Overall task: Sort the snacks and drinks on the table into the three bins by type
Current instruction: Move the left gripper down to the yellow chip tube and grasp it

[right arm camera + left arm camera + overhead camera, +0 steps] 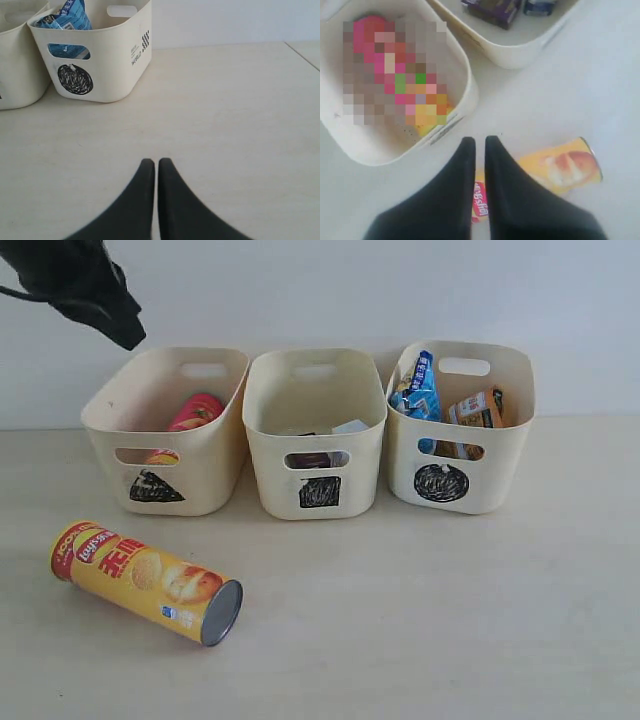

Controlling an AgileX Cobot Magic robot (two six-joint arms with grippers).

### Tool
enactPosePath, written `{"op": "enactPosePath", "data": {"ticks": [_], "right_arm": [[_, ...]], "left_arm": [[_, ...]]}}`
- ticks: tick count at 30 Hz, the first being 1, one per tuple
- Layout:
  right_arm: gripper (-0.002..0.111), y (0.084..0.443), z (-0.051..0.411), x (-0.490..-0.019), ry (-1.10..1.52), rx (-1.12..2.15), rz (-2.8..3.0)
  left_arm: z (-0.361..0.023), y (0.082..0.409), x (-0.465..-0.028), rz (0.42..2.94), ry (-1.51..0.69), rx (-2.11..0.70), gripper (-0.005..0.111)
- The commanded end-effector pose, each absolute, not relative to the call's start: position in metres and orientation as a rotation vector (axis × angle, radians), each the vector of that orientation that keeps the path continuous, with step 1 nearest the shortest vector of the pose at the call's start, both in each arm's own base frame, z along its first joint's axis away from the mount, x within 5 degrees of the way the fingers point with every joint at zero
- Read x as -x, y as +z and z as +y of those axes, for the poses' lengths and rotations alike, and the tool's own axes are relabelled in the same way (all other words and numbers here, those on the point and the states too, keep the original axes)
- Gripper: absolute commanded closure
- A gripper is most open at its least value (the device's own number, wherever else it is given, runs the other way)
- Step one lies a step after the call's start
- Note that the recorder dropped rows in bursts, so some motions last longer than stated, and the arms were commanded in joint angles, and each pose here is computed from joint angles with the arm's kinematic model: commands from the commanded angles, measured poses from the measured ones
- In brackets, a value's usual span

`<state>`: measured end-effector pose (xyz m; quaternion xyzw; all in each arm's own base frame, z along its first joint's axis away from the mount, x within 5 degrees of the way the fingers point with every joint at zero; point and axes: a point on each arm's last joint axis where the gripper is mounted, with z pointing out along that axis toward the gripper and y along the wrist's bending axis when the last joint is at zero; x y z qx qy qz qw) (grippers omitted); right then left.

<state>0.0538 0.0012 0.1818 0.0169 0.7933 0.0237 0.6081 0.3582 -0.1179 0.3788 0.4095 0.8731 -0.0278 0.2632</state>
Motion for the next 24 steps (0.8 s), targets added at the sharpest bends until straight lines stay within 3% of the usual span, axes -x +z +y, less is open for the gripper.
{"op": "enactPosePath", "data": {"ticks": [1,15,24], "right_arm": [[0.108,0.182,0.001,-0.054,0.050,-0.045,1.824],[0.108,0.182,0.001,-0.054,0.050,-0.045,1.824],[0.108,0.182,0.001,-0.054,0.050,-0.045,1.824]], "left_arm": [[-0.130,0.381,-0.322,2.272,-0.076,-1.318,0.103],[-0.139,0.342,-0.250,1.890,0.006,-2.041,0.103],[-0.132,0.290,-0.235,1.960,0.039,-2.257,0.099]]}}
